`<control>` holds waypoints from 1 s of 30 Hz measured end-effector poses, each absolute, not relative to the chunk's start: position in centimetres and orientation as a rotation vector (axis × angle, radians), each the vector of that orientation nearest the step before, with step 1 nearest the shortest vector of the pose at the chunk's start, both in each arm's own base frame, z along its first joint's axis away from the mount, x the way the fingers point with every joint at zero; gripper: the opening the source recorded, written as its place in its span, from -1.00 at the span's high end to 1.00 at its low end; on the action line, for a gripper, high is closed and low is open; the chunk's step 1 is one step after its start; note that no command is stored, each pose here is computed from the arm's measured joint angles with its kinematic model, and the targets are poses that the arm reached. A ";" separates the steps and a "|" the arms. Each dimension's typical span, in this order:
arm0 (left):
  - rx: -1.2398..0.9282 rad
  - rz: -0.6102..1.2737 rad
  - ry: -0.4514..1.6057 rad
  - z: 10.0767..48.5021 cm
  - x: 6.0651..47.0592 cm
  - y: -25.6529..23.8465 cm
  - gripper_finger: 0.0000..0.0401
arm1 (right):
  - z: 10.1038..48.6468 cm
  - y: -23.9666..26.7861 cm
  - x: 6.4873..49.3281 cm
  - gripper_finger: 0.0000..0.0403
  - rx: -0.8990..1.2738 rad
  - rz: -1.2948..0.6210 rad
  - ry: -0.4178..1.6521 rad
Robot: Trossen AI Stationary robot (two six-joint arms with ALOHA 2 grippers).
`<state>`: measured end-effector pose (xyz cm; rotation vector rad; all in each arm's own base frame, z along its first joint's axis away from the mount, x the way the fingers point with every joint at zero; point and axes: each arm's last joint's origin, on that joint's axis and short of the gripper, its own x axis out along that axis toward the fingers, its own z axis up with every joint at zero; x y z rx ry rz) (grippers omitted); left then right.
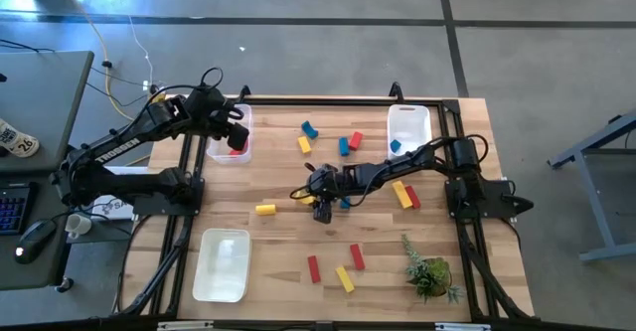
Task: Sort & place blocks by color
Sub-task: Put the yellow block into the bottom white bin
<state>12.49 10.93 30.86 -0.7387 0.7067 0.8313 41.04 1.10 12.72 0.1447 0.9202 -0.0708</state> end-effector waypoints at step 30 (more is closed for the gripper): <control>-0.734 0.805 0.713 30.9 12.5 10.9 0.00 | 13.7 0.7 40.7 0.51 0.249 -0.111 0.925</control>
